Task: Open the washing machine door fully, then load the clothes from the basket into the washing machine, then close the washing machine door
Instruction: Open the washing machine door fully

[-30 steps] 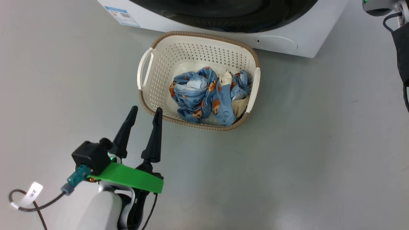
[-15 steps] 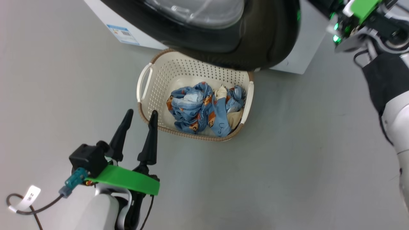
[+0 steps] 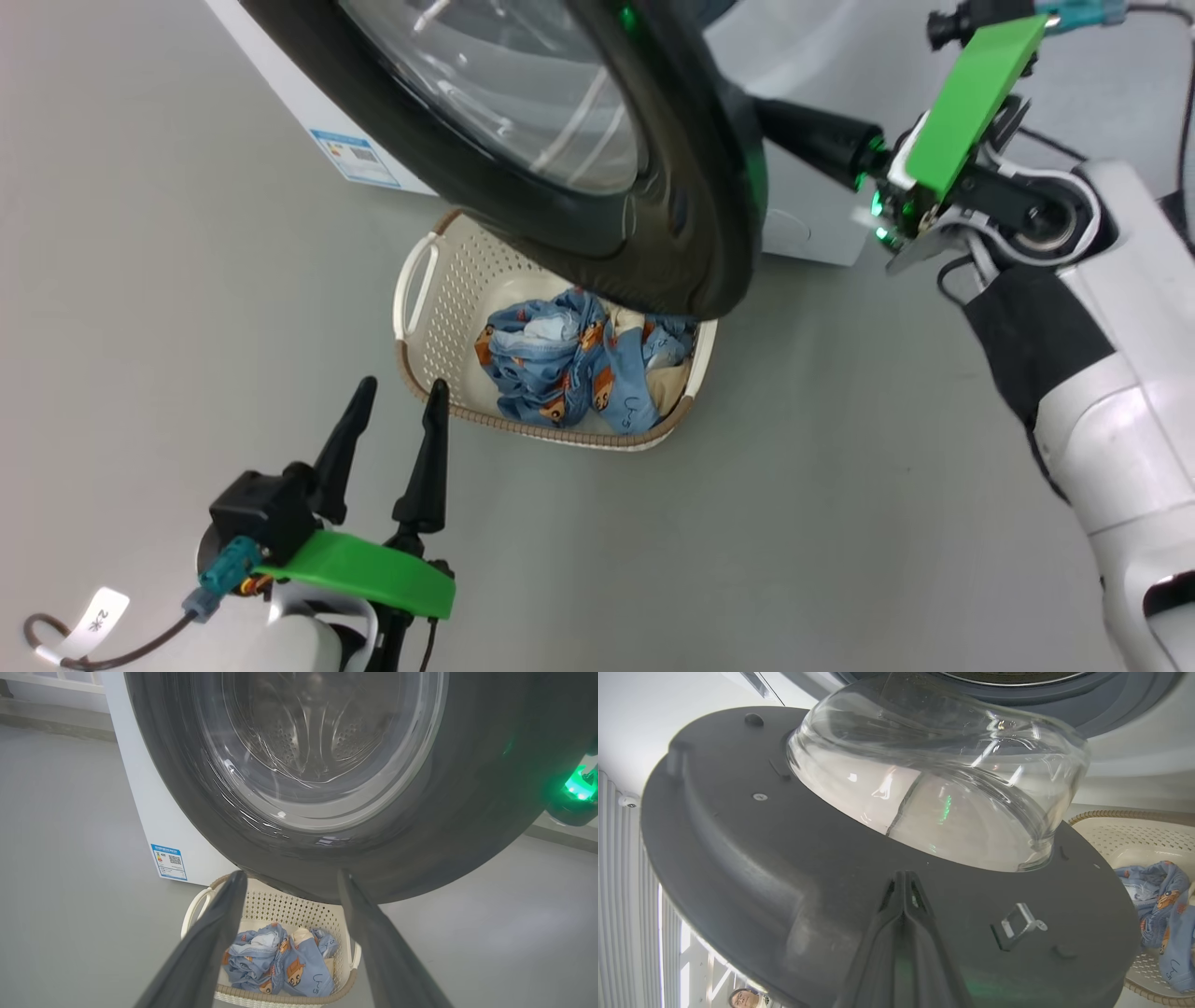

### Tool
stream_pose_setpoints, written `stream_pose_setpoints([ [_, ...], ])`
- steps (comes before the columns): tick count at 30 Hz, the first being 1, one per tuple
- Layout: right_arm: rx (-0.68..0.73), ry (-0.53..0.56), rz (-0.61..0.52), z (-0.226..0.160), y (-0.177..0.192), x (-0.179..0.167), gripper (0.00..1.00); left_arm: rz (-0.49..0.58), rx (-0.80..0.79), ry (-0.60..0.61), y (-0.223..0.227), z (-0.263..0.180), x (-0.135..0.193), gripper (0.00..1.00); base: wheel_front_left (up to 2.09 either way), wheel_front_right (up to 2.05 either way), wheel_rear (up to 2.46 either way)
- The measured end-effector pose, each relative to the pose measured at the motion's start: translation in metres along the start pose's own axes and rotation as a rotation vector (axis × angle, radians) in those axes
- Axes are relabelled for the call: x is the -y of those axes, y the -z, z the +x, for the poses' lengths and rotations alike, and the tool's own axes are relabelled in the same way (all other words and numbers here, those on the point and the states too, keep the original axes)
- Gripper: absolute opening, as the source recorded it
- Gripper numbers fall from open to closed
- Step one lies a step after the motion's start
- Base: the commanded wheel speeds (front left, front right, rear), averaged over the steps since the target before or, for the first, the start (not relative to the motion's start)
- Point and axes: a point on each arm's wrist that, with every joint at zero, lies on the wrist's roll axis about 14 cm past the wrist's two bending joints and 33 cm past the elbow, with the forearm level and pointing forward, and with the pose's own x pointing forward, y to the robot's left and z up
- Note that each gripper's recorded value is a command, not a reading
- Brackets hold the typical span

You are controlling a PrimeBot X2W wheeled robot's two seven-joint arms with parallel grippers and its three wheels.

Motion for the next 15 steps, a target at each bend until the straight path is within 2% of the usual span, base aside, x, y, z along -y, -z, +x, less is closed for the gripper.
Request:
stream_pose_setpoints([
  [15, -0.113, -0.038, 0.007, 0.0, 0.054, -0.023, 0.0, 0.02, 0.022, -0.03, -0.009, -0.026, -0.007, 1.0, 0.0, 0.0, 0.0],
])
